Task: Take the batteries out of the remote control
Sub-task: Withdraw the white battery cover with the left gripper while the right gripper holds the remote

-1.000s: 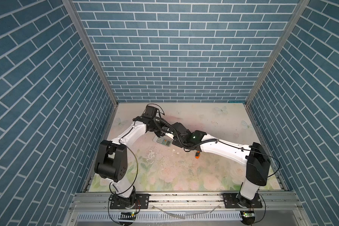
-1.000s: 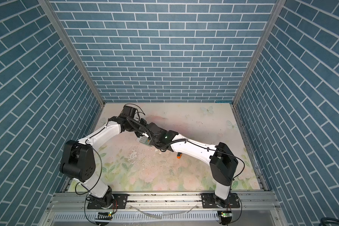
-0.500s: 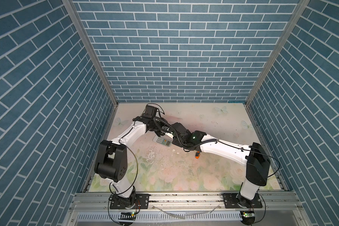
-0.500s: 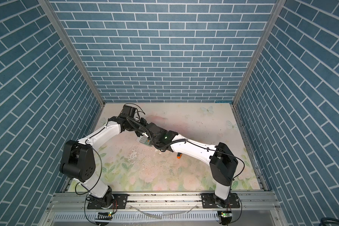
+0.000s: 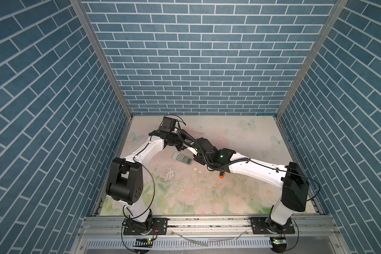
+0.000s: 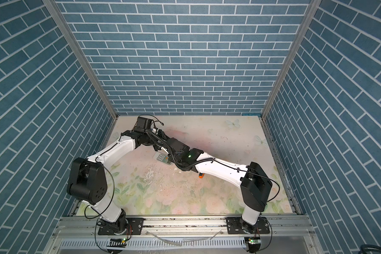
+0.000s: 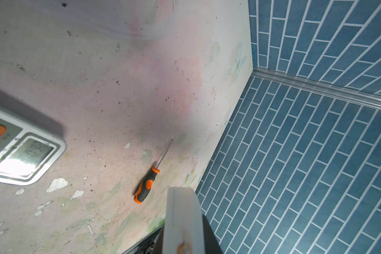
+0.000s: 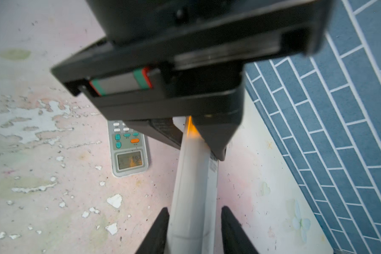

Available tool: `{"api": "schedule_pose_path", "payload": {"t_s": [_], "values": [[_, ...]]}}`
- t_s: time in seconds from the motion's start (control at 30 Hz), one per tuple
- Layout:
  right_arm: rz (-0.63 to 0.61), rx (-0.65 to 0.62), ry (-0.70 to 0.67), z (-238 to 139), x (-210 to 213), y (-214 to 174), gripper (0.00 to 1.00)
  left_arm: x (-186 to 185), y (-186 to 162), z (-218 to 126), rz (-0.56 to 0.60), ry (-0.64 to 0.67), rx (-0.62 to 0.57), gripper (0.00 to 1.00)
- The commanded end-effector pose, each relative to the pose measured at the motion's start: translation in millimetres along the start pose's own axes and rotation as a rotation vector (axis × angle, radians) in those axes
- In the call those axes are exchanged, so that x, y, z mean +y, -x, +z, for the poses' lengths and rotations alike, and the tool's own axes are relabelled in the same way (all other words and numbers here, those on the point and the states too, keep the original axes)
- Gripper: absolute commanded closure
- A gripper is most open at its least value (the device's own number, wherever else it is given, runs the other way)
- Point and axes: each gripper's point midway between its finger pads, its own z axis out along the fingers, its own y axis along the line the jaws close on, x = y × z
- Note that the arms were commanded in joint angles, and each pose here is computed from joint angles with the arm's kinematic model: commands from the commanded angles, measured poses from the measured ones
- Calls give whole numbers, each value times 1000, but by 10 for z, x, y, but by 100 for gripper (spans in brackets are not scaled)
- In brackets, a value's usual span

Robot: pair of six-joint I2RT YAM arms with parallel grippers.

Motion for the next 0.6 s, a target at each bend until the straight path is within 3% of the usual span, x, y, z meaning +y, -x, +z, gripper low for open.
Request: {"api": "schedule_pose_path", "payload": {"t_s": [0.0, 0.27, 0.57], "values": [[69, -69, -41, -167, -162, 103, 56, -134, 83, -88, 66, -28, -36, 100], [139, -102, 0, -384, -157, 25, 48, -276, 175, -102, 70, -92, -68, 100], [445, -105, 89, -582, -201, -130, 48, -660, 414, -166, 247, -318, -226, 100]]}}
